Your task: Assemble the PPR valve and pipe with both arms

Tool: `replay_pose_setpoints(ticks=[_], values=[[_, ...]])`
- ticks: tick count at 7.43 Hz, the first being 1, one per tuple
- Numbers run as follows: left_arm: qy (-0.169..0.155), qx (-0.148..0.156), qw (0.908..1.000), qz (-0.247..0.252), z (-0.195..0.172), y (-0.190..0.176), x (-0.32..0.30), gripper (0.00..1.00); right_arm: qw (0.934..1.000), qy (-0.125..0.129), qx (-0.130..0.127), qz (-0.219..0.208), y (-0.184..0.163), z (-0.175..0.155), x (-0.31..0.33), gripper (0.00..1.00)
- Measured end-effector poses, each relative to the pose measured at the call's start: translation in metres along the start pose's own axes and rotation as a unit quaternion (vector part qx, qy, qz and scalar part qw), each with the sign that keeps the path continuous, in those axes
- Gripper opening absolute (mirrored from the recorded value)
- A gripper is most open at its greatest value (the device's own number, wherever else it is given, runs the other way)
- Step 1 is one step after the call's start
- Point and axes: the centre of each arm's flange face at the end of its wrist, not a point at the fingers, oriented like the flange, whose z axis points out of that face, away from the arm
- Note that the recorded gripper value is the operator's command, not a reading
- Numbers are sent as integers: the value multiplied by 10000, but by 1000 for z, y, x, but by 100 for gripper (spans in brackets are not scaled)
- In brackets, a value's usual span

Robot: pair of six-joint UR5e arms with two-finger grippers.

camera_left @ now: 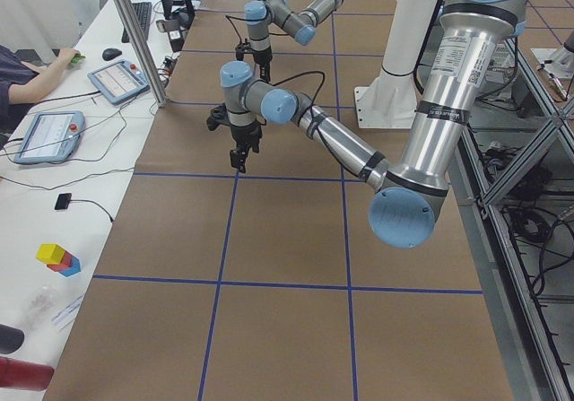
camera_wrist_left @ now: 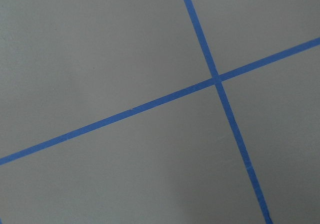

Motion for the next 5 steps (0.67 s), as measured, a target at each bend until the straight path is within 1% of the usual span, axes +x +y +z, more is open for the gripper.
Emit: replay_pose_setpoints(ticks=[2, 3, 4, 5], values=[[1, 2, 10000, -3, 0, 0, 0, 100, 9998, -125, 150, 93, -2, -26, 1, 99], [1, 3, 10000, 0, 0, 0, 0, 100, 9994, -139, 268, 170, -5, -52, 10, 99], [3, 14, 10000, 22, -2, 0, 1, 100, 9991, -59, 348, 254, -3, -87, 27, 99], [6, 48, 10000, 43, -5, 0, 1, 100, 9989, 103, 397, 229, 2, -120, 59, 99]])
